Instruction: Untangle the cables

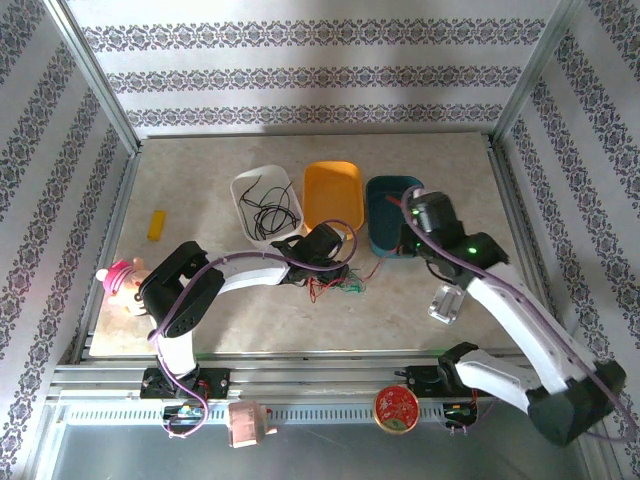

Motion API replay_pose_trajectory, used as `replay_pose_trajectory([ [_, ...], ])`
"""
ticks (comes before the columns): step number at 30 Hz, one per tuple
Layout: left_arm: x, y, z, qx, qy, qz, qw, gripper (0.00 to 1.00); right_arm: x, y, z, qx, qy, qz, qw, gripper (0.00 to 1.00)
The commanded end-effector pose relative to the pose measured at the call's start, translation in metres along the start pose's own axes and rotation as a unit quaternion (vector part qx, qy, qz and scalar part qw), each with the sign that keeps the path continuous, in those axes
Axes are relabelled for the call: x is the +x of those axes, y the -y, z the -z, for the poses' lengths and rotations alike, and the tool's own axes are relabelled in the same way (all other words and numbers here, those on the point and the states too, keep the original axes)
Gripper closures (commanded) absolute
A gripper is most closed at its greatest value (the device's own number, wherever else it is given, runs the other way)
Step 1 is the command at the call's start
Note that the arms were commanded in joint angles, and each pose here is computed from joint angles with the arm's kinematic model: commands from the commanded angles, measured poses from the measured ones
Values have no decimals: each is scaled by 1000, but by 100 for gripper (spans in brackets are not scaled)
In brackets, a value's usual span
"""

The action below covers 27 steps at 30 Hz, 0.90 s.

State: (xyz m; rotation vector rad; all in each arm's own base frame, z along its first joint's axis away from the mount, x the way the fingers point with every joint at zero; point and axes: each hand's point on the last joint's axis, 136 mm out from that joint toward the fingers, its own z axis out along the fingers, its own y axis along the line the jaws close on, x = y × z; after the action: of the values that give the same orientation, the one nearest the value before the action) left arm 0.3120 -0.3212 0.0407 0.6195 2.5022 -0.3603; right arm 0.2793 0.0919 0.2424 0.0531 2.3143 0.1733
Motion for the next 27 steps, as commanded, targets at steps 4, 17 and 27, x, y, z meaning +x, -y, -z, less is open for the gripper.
replay_pose_trajectory([
  [4,57,-21,-16,-46,-77,-13,996,26,-93,38,97,45,211,-62,974,100],
  [17,79,-38,-20,-81,-96,-4,992,24,-193,27,242,-28,451,-68,890,100],
  [27,83,-44,-18,-91,-92,2,992,21,-239,-7,275,-87,492,-23,866,100],
])
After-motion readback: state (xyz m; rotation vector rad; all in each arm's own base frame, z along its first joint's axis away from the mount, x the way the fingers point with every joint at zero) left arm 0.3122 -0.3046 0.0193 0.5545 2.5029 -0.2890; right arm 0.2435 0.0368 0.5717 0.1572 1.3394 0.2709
